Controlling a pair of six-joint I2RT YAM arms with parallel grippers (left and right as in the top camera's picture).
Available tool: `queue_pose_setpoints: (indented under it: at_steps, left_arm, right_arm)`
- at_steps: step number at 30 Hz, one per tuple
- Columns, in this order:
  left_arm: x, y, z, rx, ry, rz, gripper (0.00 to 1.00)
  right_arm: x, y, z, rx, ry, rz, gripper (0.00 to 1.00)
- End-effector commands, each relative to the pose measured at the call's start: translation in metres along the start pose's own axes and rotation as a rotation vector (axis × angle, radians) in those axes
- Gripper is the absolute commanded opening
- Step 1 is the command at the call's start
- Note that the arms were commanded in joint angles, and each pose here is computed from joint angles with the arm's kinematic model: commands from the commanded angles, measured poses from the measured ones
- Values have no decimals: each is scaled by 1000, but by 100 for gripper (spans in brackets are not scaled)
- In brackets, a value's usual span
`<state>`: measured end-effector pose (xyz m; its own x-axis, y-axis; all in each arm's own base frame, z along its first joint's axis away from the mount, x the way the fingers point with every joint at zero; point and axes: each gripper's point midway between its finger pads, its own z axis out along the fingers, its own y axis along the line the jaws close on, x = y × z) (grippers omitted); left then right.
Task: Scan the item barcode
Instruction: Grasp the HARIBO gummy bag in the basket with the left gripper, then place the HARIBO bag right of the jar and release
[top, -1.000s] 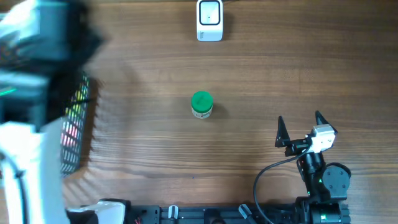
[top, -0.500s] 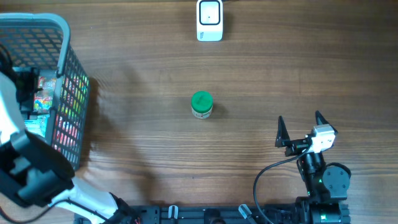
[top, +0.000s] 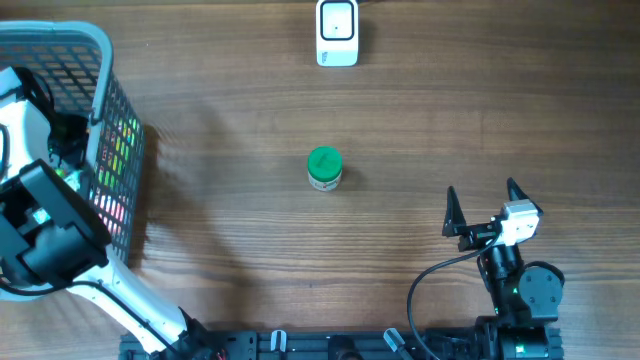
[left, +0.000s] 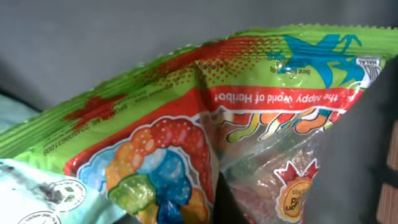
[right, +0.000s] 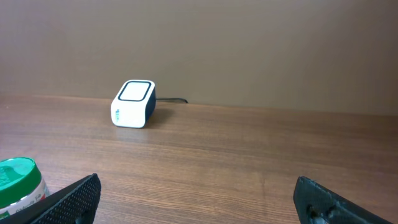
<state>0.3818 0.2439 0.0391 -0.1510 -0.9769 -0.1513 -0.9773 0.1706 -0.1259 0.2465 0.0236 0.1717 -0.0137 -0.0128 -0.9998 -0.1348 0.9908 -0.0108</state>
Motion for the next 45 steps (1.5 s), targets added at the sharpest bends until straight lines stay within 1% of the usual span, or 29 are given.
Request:
queue_pose_setpoints:
  at_steps: [1, 3, 4, 7, 9, 10, 12, 14, 16, 18, 21, 22, 23, 24, 26, 27, 28, 32, 34, 35, 36, 37, 38, 39, 40, 42, 43, 44, 45]
  left_arm:
    - [6, -11, -11, 17, 63, 184, 4]
    - [-23, -21, -77, 72, -27, 164, 4]
    - [-39, -25, -129, 130, -95, 145, 4]
    - [-52, -18, -219, 234, -223, 117, 4]
    - [-44, -4, -280, 315, -312, 109, 4]
    - [-29, 3, -313, 376, -341, 119, 4]
    - [16, 0, -359, 541, -296, 185, 4]
    - [84, -22, -391, 726, -164, 343, 4]
    - [139, -44, -404, 802, -95, 519, 4]
    - [220, -70, -403, 845, 32, 735, 4]
    - [328, -95, -393, 885, 182, 998, 4]
    - [389, -102, -381, 893, 257, 1135, 4]
    - [427, -107, -368, 893, 288, 1235, 4]
    - [452, -108, -358, 884, 316, 1290, 4]
    - [518, -107, -310, 792, 409, 1396, 4]
    - [537, -105, -290, 751, 437, 1424, 4]
    - [564, -102, -251, 664, 460, 1463, 4]
    - [606, -92, -141, 436, 442, 1529, 4]
    - [618, -82, -98, 348, 440, 1552, 4]
    - [617, -78, -88, 311, 416, 1561, 4]
    - [616, -78, -88, 311, 414, 1575, 17]
    - [615, -80, -101, 338, 405, 1600, 45]
    - [607, -93, -134, 401, 353, 1605, 93]
    - [598, -104, -162, 458, 291, 1596, 100]
    - [590, -116, -198, 547, 220, 1614, 100]
    - [554, -140, -290, 739, -17, 1594, 100]
    - [520, -148, -329, 780, -173, 1533, 100]
    - [475, -150, -363, 771, -347, 1438, 100]
    - [410, -145, -395, 700, -561, 1304, 100]
  right_arm:
    - [-1, -1, 0, 5, -6, -5, 100]
    - [-1, -1, 0, 5, -7, -5, 100]
    - [-1, -1, 0, 5, -7, -4, 100]
    - [-1, -1, 0, 5, -7, -5, 100]
    - [-1, -1, 0, 5, -7, -5, 100]
    - [-1, -1, 0, 5, -7, -5, 100]
    - [-1, -1, 0, 5, -7, -5, 100]
    - [-1, -1, 0, 5, -7, -5, 100]
    - [-1, -1, 0, 5, -7, -5, 99]
    - [-1, -1, 0, 5, -7, -5, 100]
    - [-1, -1, 0, 5, -7, -5, 100]
    - [-1, -1, 0, 5, -7, -5, 100]
    - [-1, -1, 0, 6, -7, -5, 100]
    - [-1, -1, 0, 5, -7, -5, 100]
    - [-1, -1, 0, 5, -7, -5, 100]
    - [-1, -1, 0, 5, -7, -5, 100]
    - [-1, -1, 0, 5, -7, -5, 100]
    - [-1, -1, 0, 5, -7, -5, 100]
    - [-1, -1, 0, 5, -7, -5, 100]
    - [-1, -1, 0, 5, -7, -5, 100]
    - [-1, -1, 0, 5, -7, -5, 99]
    - [-1, -1, 0, 5, -7, -5, 99]
    - [-1, -1, 0, 5, -7, -5, 100]
    - [-1, -1, 0, 6, -7, -5, 100]
    - [-1, -1, 0, 5, -7, -5, 100]
    - [-1, -1, 0, 5, -7, -5, 100]
    - [-1, -1, 0, 5, -7, -5, 100]
    - [-1, -1, 0, 5, -7, -5, 100]
    - [-1, -1, 0, 5, -7, -5, 100]
